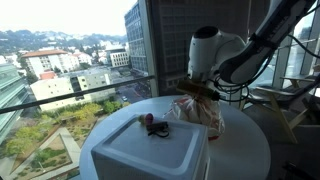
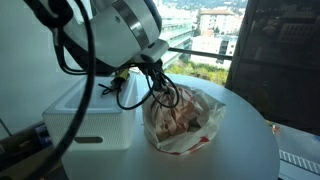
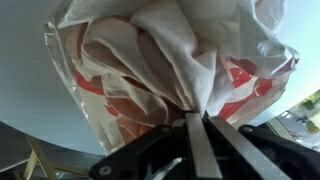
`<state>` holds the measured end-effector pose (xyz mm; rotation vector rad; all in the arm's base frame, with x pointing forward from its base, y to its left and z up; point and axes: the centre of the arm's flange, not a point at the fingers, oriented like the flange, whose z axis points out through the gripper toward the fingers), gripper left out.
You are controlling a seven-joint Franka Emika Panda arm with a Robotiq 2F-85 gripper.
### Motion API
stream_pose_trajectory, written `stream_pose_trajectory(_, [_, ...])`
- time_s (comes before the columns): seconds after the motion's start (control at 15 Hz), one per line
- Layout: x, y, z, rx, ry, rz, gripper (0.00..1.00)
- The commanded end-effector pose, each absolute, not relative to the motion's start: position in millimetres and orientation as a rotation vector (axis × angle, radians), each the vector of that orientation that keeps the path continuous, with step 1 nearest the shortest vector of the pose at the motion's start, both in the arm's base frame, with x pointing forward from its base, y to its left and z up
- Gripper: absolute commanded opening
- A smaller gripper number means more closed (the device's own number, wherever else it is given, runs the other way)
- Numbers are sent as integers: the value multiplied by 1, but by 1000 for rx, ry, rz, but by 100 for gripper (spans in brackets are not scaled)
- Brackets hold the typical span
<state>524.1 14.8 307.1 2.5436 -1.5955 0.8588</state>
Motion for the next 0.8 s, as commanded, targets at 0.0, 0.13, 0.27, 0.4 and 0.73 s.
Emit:
stream_pose_trajectory(0.0, [568, 15, 300, 2562, -1535, 860, 2])
stream_pose_trajectory(0.13, [585, 15, 302, 2571, -1516, 867, 1])
stream_pose_trajectory(0.27, [598, 8, 293, 2590, -1503, 831, 1])
stream_pose_trajectory(0.4, [608, 2, 272, 2617, -1498, 771, 1])
stream_pose_trajectory(0.73, [617, -4, 216, 2727, -1416, 580, 8])
